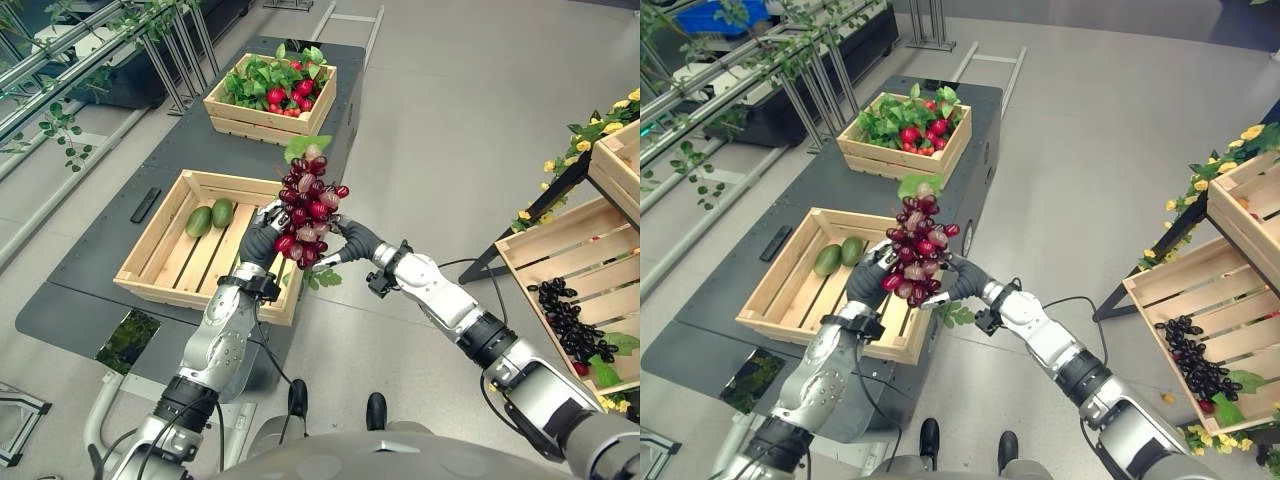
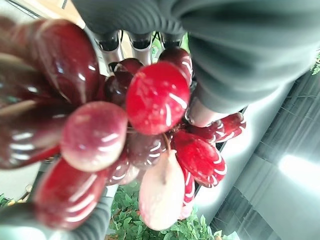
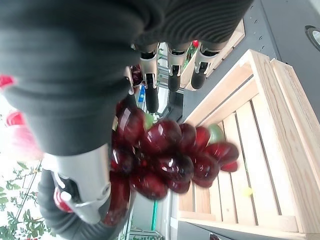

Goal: Pick up the fruits from the basket on one side to the basket on the other side

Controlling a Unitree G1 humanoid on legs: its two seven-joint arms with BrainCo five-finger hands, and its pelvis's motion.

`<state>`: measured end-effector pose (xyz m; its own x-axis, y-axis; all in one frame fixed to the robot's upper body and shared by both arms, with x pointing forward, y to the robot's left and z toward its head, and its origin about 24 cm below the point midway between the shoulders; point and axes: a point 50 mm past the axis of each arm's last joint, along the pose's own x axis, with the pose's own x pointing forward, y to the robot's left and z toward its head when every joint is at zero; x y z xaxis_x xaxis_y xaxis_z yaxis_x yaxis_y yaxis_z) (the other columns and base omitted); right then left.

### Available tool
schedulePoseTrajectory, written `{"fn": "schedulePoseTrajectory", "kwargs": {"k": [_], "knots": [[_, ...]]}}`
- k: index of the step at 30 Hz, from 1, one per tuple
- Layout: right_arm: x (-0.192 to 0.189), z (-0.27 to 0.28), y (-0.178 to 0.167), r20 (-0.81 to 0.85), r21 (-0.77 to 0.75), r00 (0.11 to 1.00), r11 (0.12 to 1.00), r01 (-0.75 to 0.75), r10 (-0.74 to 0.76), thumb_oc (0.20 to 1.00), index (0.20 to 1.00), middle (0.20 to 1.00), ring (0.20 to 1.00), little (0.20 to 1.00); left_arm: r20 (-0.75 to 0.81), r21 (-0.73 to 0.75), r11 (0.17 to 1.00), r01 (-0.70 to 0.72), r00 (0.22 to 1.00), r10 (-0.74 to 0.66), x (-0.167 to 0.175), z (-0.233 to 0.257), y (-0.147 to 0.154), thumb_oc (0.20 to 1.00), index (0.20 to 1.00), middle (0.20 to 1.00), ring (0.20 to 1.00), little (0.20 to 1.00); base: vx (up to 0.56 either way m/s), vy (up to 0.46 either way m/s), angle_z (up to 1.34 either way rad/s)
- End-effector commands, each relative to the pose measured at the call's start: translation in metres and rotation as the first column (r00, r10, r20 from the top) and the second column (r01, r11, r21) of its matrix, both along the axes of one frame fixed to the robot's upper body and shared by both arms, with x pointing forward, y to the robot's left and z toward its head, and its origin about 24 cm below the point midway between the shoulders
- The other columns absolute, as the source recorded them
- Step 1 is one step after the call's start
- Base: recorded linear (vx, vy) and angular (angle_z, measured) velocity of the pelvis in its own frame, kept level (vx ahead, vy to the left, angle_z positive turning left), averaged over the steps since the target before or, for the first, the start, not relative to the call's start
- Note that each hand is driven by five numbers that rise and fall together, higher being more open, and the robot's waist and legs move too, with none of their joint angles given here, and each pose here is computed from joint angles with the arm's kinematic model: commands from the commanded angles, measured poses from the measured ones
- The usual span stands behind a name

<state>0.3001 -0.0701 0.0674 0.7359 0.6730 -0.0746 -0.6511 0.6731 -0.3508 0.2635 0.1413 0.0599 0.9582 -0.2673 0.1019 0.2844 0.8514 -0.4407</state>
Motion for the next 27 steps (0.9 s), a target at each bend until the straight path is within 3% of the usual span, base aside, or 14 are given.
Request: {"fn": "schedulePoseTrajectory", "kwargs": {"k": [1, 27], "knots": [[0.004, 0.048, 0.016, 0.173, 0.198, 0.985, 0.979, -0.044, 0.009, 1.000, 1.000, 1.000, 1.000, 1.000, 0.108, 0.008, 1.000, 0.014, 0.994, -0.015, 0.001, 0.016, 0.002, 0.200, 0.200, 0.200, 0.200, 0.200, 0.00, 0.000, 0.00], [-0.007, 0.030, 0.071, 0.109, 0.146, 0.982, 0.975, -0.166, 0.151, 1.000, 1.000, 1.000, 1.000, 1.000, 0.155, -0.023, 0.992, 0.123, 0.981, -0.118, 0.013, 0.032, -0.038, 0.200, 0.200, 0.200, 0.200, 0.200, 0.00, 0.000, 0.00]]}}
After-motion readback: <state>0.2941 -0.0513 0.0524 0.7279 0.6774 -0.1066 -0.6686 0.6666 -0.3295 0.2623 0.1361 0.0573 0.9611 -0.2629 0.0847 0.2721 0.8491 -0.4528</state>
